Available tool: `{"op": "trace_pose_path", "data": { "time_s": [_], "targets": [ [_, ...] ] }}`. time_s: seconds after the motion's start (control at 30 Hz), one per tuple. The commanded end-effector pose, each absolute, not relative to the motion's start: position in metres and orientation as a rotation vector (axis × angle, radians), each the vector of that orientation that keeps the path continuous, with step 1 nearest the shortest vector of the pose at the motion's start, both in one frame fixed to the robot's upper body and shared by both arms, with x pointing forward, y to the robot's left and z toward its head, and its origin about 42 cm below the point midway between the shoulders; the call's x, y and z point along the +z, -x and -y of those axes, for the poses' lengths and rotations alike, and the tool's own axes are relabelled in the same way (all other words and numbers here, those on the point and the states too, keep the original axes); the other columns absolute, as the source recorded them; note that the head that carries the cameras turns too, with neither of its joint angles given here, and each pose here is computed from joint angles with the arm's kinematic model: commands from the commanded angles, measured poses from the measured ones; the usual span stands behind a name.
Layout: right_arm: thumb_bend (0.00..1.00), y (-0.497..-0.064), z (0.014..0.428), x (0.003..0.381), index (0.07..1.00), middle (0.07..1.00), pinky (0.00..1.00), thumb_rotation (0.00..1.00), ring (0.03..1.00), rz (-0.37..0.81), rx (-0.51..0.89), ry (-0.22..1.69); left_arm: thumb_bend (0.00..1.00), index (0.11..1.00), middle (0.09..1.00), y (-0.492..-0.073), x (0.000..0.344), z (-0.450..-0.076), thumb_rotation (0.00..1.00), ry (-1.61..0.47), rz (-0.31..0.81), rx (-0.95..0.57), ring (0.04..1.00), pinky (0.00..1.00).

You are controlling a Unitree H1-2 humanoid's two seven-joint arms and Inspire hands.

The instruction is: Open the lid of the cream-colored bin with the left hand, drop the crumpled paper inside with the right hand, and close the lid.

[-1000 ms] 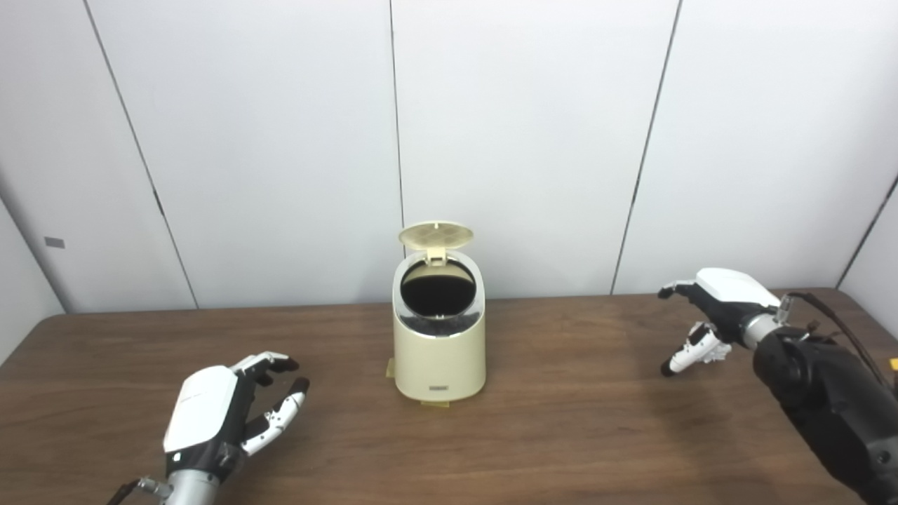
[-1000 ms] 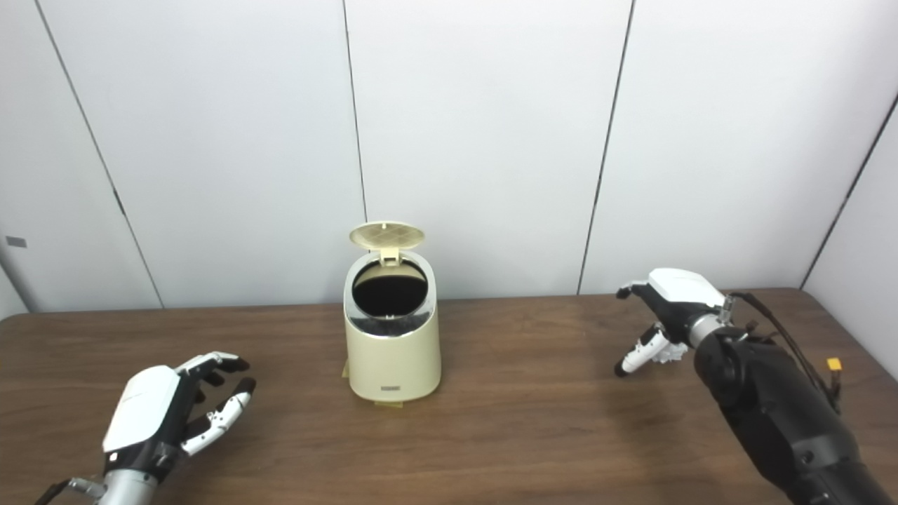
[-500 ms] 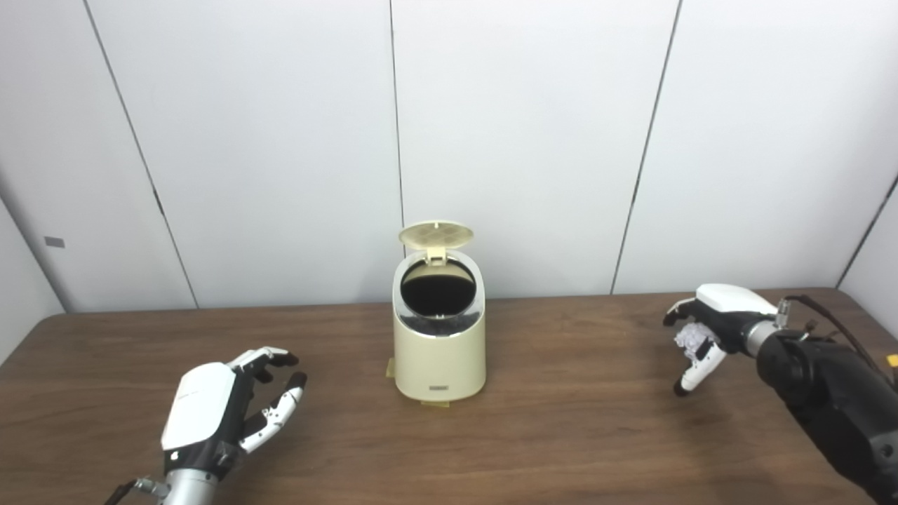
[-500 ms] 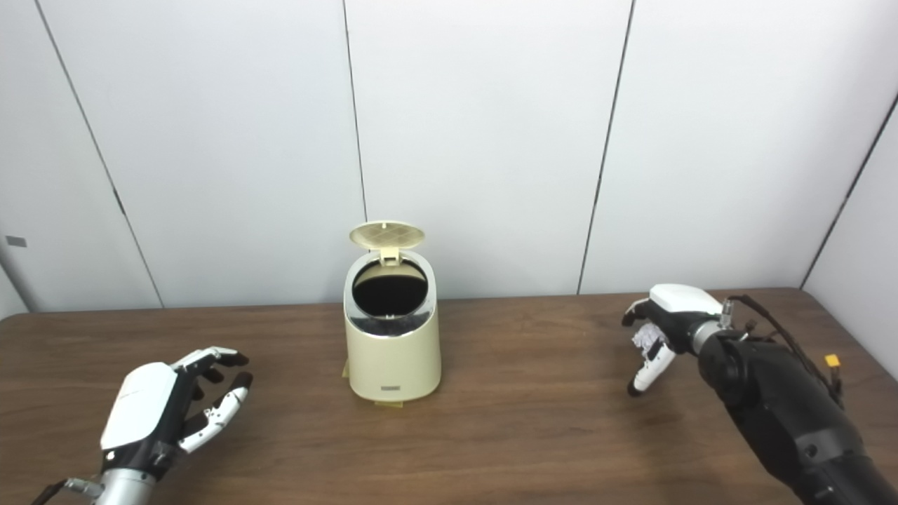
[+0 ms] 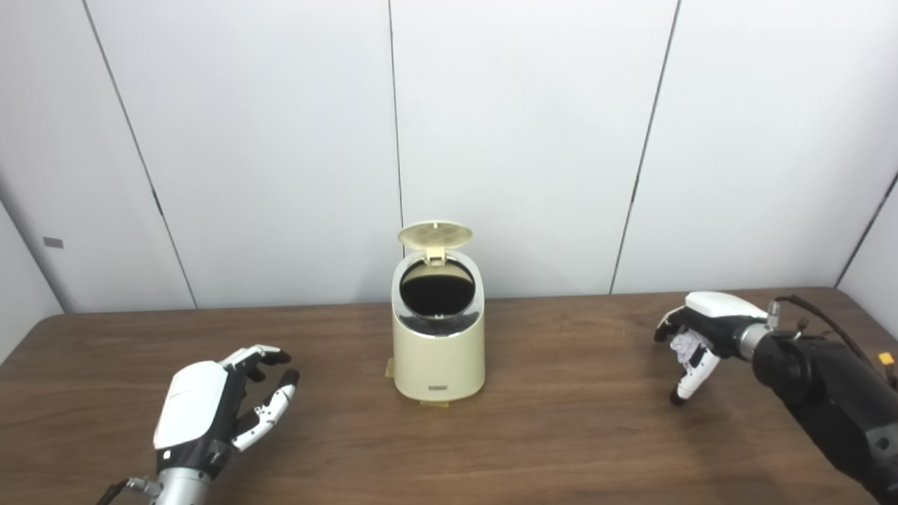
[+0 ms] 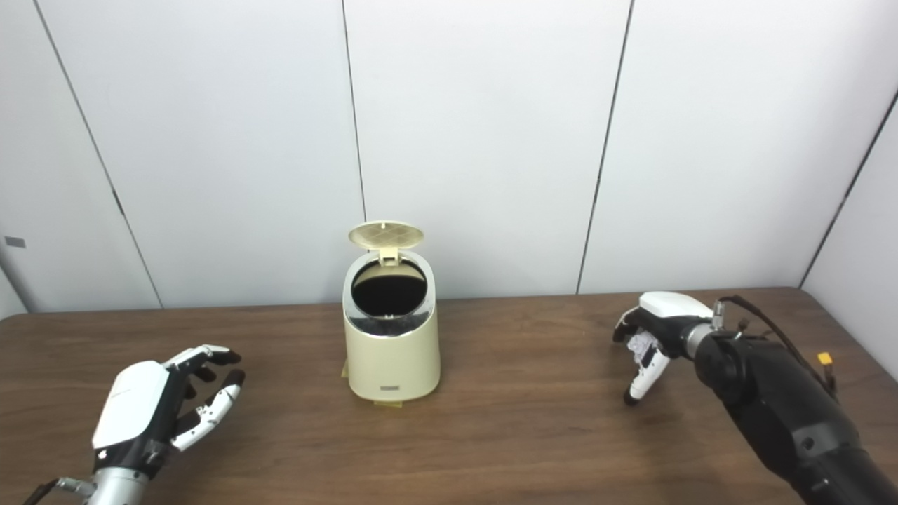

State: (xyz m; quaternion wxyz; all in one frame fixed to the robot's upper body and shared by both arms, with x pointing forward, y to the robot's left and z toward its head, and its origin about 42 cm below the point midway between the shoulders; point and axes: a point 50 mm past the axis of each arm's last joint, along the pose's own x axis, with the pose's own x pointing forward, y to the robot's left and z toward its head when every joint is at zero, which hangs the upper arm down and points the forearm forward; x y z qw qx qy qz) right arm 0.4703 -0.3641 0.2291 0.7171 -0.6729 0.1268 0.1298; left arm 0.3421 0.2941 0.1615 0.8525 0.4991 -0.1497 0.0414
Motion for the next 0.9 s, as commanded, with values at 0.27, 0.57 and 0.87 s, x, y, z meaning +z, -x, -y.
{"op": "trace_pose_path", "data": {
  "time_s": [0.27,0.57,0.87],
  "targets": [
    [0.92,-0.4821,0.3744,0.2625,0.729,0.829,0.64,0.17,0.790,-0.309,0.291,1.558,0.33,0.693,0.700,-0.3491,0.1858,-0.2979,0.73,-1.052,0.420,0.122,0.614,0.47],
    [0.93,-0.4855,0.3709,0.2654,0.731,0.730,0.53,0.14,0.651,-0.363,0.362,1.658,0.34,0.688,0.700,-0.3487,0.1874,-0.2982,0.75,-1.051,0.428,0.124,0.607,0.46],
    [0.88,-0.4868,0.3715,0.2661,0.761,0.714,0.55,0.05,0.649,-0.416,0.449,1.733,0.41,0.683,0.699,-0.3479,0.1892,-0.2996,0.73,-1.051,0.428,0.124,0.583,0.44]
  ]
}}
